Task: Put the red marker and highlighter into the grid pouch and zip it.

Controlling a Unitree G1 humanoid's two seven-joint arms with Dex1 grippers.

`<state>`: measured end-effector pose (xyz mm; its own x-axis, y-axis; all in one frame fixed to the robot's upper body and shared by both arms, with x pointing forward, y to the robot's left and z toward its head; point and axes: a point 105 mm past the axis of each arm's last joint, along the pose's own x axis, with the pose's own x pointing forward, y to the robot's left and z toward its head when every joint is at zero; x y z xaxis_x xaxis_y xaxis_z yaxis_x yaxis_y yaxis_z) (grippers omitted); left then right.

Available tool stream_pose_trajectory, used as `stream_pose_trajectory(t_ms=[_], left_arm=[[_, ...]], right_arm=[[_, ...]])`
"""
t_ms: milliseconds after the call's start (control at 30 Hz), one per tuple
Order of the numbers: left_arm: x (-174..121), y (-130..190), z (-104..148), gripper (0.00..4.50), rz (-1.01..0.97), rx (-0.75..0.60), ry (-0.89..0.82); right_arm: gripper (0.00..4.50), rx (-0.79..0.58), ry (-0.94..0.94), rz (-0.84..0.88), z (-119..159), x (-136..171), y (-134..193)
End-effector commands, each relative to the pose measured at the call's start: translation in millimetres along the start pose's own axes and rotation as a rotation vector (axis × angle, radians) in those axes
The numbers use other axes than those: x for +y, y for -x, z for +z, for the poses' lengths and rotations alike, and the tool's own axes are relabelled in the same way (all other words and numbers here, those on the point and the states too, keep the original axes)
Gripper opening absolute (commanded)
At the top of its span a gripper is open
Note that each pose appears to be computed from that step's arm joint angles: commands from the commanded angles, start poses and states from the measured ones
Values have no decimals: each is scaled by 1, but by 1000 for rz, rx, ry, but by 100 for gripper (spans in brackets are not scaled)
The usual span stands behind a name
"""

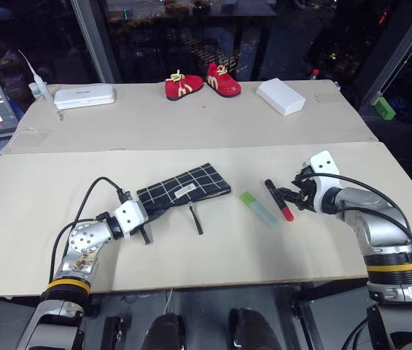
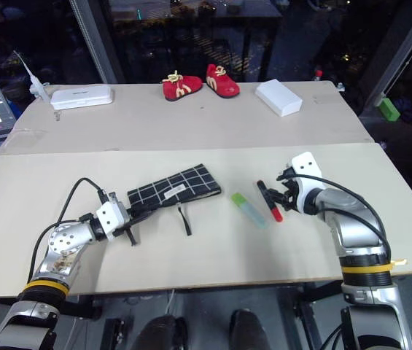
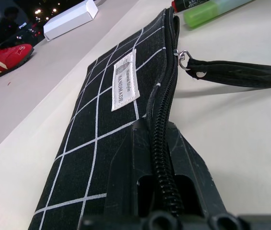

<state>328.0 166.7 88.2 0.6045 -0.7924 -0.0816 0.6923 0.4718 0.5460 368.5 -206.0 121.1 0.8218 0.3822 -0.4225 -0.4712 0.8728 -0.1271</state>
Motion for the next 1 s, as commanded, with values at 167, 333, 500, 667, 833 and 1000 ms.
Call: stream_pose_trajectory(t_ms=[167, 333, 500, 667, 833, 1000], left_arm=[[8, -2, 8, 0, 23, -31, -19], [8, -3, 8, 0, 27, -34, -24], [9, -2, 11, 0, 31, -36, -32], [11, -2, 13, 0, 33, -39, -40], [12, -2, 14, 0, 32, -44, -38], [12, -4, 15, 0, 25, -47, -35]], right_arm=[[322, 11, 15, 10, -8, 9, -9], [322, 55, 52, -17, -21, 3, -12], [182, 52, 53, -52, -25, -7, -9], [53, 21, 74, -72, -17, -13, -7], [53, -253, 165, -34, 50, -7, 0], [53, -436, 521, 274, 97, 54, 29]])
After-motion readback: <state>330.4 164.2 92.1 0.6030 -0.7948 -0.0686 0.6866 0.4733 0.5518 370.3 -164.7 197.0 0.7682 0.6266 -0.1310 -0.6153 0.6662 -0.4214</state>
